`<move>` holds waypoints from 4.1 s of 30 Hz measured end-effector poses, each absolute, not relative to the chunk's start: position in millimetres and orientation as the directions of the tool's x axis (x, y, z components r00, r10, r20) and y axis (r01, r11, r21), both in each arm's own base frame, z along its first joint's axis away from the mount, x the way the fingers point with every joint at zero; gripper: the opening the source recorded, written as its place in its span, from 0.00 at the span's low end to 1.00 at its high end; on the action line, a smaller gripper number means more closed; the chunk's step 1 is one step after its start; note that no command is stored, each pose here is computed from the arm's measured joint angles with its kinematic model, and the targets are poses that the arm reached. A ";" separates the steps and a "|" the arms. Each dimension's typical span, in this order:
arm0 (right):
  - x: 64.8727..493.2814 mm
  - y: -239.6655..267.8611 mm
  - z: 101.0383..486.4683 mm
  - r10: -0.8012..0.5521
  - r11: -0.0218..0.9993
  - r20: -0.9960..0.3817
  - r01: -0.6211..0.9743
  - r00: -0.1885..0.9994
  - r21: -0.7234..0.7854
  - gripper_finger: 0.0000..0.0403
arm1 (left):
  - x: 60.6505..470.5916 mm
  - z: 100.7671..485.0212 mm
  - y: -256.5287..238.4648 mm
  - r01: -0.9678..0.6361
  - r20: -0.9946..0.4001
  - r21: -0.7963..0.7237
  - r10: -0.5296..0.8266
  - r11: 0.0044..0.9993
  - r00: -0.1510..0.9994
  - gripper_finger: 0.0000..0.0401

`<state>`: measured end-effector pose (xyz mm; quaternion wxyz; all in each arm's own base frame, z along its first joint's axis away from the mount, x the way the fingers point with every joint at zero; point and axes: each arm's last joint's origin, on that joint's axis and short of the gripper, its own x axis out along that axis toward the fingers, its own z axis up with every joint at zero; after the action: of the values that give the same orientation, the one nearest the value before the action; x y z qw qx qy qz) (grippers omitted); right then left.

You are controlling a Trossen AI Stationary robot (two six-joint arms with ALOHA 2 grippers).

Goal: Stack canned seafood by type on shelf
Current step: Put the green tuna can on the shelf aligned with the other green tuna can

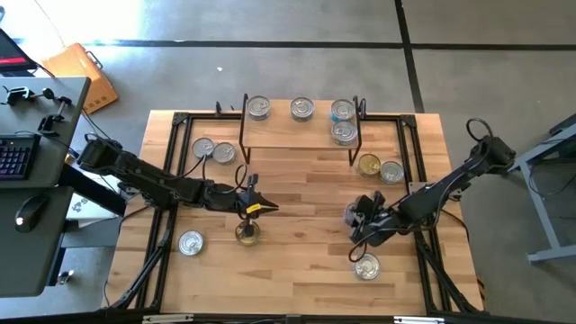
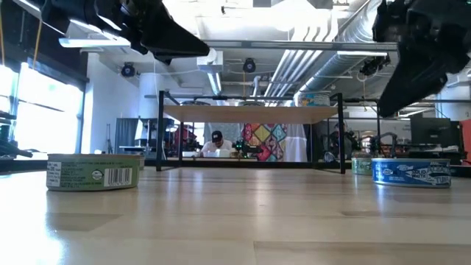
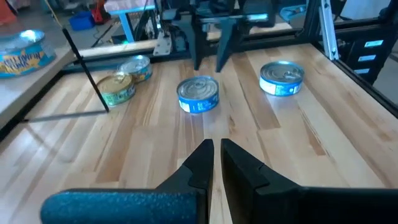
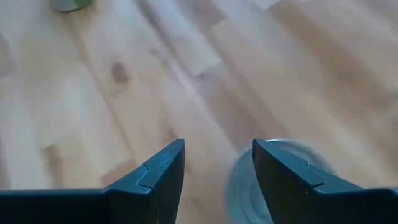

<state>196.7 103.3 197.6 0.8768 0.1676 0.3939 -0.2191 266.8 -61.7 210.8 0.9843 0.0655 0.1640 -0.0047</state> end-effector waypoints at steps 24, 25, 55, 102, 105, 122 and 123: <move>177.1 -12.1 154.2 -0.682 0.568 -0.722 0.708 0.119 -0.420 0.04 | 267.5 213.4 -62.5 0.035 -0.297 0.137 0.007 0.990 0.955 0.05; 177.5 -15.9 152.2 -0.673 0.574 -0.730 0.705 0.117 -0.417 0.02 | 267.5 213.4 -62.5 0.036 -0.297 0.137 0.007 0.990 0.955 0.05; 227.5 28.5 180.8 -0.150 0.978 -0.745 0.209 0.650 -0.015 0.00 | 267.6 213.6 -62.6 0.033 -0.295 0.126 0.006 0.991 0.955 0.05; 229.9 1.2 179.6 -0.056 0.992 -0.764 0.122 0.642 0.030 0.61 | 267.1 213.6 -64.6 0.037 -0.295 0.103 -0.005 0.994 0.955 0.05; 231.5 0.6 184.3 -0.180 0.974 -0.750 0.221 0.636 -0.047 0.61 | 267.1 213.6 -64.6 0.037 -0.295 0.103 -0.005 0.994 0.955 0.05; 261.7 -7.6 138.1 -0.425 0.884 -0.721 0.423 0.547 -0.200 0.61 | 267.1 213.4 -64.2 0.037 -0.297 0.108 -0.003 0.993 0.955 0.05; 264.8 -7.3 135.5 -0.411 0.890 -0.719 0.418 0.561 -0.183 0.61 | 267.1 213.4 -64.2 0.038 -0.297 0.113 -0.003 0.993 0.955 0.05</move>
<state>264.8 -7.3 135.5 0.8834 0.0044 0.4057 -0.2347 267.1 -64.2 213.4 0.9869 0.0587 0.1500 -0.0105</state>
